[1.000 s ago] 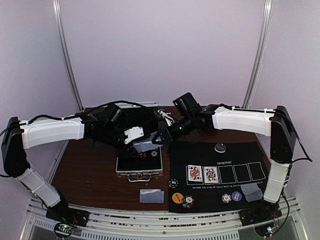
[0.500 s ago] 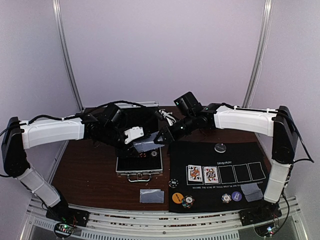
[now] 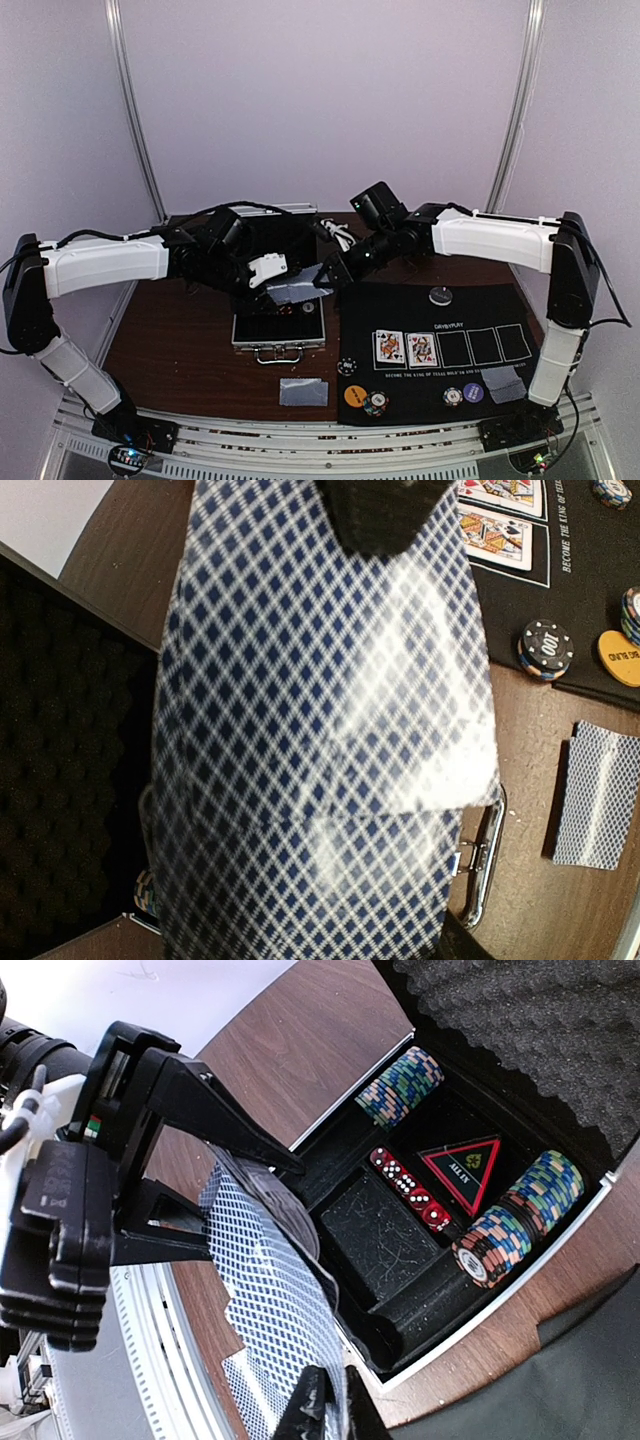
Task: Distribute texas hold em gaming equipment
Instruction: Pick up the poker card from the face-down deck piles.
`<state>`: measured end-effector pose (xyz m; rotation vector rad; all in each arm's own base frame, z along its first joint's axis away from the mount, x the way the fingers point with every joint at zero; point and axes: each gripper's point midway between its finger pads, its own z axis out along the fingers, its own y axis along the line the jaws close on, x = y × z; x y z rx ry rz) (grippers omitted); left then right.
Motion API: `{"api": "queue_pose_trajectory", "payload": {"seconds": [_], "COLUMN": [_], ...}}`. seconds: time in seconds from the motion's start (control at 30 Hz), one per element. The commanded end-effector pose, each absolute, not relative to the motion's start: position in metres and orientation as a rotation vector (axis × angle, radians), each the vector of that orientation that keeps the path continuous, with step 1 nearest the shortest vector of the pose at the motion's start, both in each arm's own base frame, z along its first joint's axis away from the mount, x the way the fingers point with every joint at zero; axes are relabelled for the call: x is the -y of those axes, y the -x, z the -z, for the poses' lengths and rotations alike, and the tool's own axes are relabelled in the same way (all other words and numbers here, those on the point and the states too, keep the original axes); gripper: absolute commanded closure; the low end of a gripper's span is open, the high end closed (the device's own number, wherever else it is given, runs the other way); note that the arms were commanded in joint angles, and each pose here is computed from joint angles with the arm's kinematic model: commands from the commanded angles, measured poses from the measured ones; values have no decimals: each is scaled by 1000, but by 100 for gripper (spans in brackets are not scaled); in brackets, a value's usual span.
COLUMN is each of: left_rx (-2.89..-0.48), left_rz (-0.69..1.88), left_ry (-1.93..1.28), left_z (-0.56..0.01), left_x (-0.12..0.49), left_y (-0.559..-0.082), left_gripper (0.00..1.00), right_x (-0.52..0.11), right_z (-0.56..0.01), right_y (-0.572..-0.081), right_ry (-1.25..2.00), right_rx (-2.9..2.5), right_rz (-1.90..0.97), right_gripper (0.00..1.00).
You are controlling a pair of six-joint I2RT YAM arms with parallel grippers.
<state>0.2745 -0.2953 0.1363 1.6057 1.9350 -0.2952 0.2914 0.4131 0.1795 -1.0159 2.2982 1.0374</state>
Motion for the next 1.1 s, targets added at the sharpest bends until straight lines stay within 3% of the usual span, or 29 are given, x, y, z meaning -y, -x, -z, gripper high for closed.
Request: {"api": "queue_pose_trajectory", "payload": {"seconds": [0.0,0.2,0.8,1.07], "left_rx": [-1897,-1897,-1892,-1900], "left_rz": [301,304,308,305], "left_ry": [-1567,-1570,-1560,-1547], "left_z": [-147,-147,-150,-150], "left_x": [297,298,298,296], "left_y": [-279,-279,-279,-282], "left_gripper": [50,50,50,51], "right_x": [-404,-403,-402,-375], "right_z": [-207,-214,-240,-278], "right_y": [-295,-290,-285,-292], "right_ry": [1012,1034,1073,1014], "right_rx": [-2255,-2245,-2189,-2155], "right_rz": [-998,-1026,-1069,-1035], "right_gripper": [94,100,100,100]}}
